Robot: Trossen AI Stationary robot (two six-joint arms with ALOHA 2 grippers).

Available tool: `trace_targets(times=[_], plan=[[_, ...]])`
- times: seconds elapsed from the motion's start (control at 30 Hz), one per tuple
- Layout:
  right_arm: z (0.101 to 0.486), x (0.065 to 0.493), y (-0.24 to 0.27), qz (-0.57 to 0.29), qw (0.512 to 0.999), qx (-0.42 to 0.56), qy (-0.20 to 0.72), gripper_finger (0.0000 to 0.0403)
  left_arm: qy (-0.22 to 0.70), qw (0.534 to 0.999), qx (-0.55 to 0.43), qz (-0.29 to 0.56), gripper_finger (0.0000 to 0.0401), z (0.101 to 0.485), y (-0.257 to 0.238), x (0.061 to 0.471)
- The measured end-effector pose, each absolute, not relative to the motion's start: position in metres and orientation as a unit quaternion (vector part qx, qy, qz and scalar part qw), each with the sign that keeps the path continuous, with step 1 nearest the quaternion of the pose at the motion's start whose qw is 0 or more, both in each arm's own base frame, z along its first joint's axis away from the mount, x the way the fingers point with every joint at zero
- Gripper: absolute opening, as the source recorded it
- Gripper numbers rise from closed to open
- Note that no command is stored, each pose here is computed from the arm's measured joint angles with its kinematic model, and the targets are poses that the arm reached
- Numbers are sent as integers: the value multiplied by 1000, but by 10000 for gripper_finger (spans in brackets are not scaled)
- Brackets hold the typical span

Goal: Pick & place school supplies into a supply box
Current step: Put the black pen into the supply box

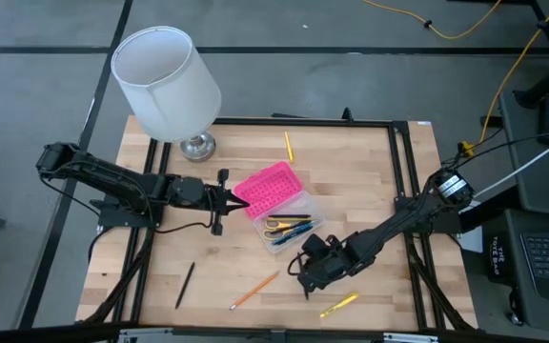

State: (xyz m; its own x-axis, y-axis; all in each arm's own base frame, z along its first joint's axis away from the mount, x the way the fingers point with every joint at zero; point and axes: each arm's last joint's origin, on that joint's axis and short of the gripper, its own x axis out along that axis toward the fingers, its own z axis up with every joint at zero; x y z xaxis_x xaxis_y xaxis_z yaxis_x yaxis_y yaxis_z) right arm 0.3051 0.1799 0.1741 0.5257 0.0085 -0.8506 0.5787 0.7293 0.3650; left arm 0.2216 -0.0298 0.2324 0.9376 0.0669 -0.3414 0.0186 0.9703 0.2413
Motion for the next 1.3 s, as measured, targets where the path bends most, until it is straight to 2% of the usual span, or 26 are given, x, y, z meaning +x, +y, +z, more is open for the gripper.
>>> trace_targets(times=[0.33, 1.3], plan=[[148, 314, 177, -183, 792, 318, 488, 126, 177, 977, 121, 12, 6, 232, -30, 222], [126, 327, 167, -195, 776, 328, 502, 126, 177, 977, 121, 12, 6, 232, -30, 222]])
